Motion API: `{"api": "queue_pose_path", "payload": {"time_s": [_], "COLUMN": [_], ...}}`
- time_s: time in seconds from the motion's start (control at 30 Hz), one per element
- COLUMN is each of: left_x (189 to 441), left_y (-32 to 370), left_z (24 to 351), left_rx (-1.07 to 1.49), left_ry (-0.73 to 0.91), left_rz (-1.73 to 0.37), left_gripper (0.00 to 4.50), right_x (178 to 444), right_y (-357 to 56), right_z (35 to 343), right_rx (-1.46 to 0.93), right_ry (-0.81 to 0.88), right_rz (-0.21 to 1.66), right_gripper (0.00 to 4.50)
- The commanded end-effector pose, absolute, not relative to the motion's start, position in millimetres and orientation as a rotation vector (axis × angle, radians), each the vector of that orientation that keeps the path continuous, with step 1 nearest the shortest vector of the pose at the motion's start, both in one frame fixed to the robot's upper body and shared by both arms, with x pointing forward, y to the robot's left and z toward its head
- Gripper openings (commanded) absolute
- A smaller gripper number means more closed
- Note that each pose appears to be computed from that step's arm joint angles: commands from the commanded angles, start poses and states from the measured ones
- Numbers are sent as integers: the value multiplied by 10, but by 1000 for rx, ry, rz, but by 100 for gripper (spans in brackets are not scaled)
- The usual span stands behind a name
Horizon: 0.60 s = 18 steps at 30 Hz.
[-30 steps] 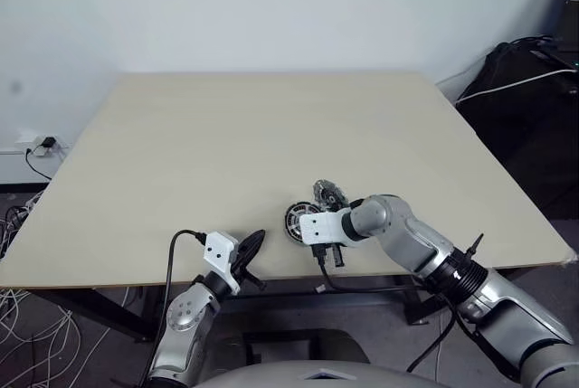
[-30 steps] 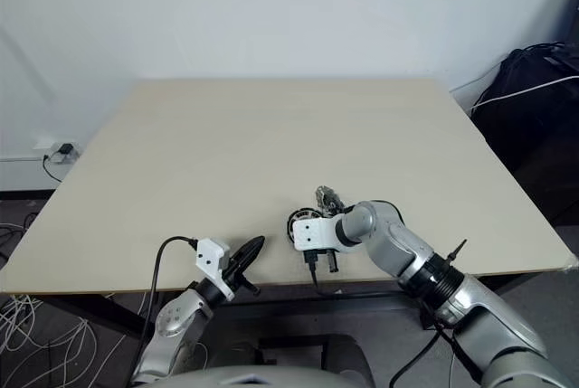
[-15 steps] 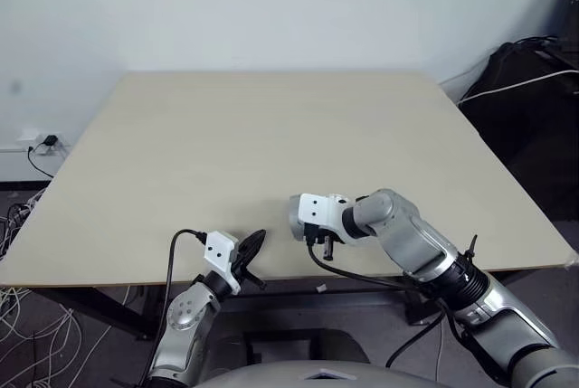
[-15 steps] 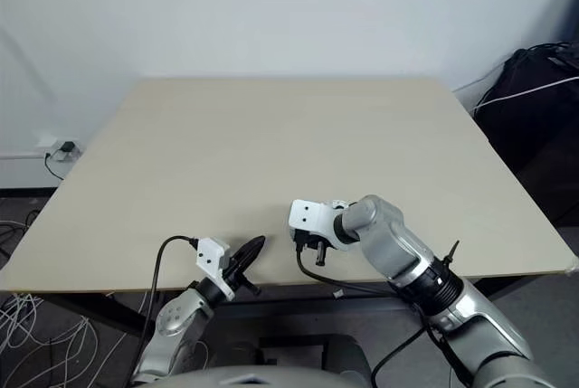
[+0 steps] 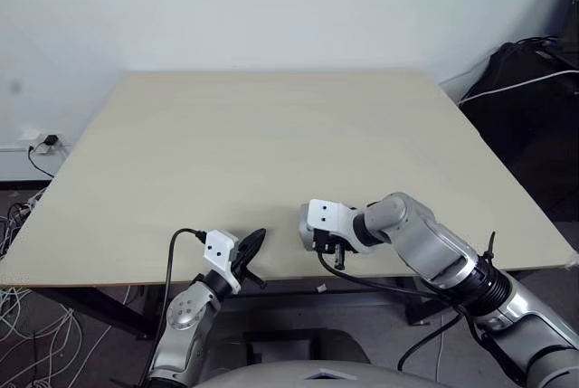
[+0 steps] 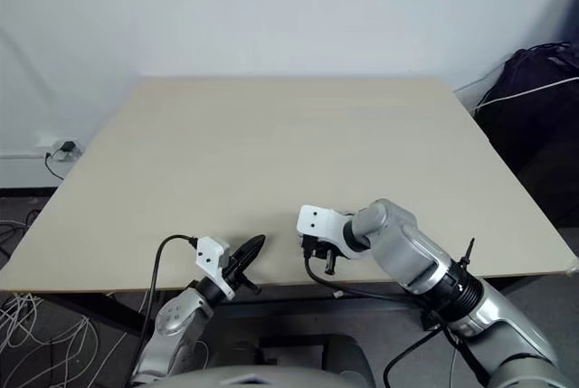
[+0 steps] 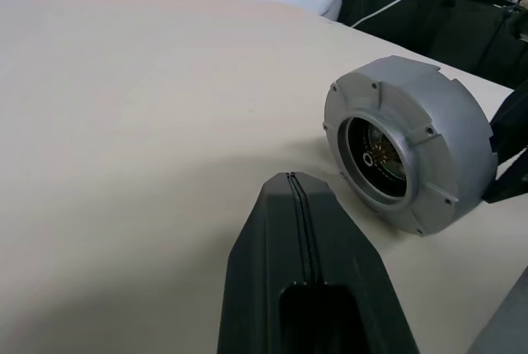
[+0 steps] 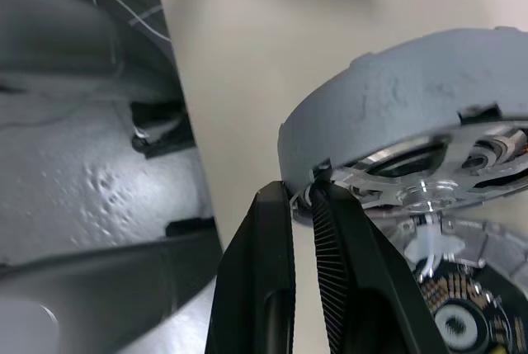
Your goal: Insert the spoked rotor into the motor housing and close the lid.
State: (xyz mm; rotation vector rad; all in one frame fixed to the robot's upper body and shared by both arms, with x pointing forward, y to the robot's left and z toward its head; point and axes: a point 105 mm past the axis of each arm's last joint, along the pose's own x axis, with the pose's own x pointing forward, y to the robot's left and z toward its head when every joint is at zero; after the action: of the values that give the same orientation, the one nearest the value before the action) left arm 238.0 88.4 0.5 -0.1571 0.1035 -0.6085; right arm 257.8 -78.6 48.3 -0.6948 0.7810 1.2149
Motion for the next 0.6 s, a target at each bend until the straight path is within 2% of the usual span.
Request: {"api": "queue_pose_path", "payload": {"time_s": [0.03, 0.3, 0.6], "left_x": [2418, 2412, 2400], "left_y": [845, 871, 894], "left_z": [172, 153, 90], "left_rx": [-164, -165, -166], "left_ry": [42, 47, 59], "left_rz": [-622, -613, -609], "left_gripper": [0, 0, 0], "right_x": [2676, 2857, 2900], "right_y": [-662, -532, -485], "right_z": [608, 491, 476], "right_rx": [-662, -609, -606], "right_ry": [717, 689, 677], "right_rz": [1183, 1101, 1094], "right_gripper": [10, 10, 10]}}
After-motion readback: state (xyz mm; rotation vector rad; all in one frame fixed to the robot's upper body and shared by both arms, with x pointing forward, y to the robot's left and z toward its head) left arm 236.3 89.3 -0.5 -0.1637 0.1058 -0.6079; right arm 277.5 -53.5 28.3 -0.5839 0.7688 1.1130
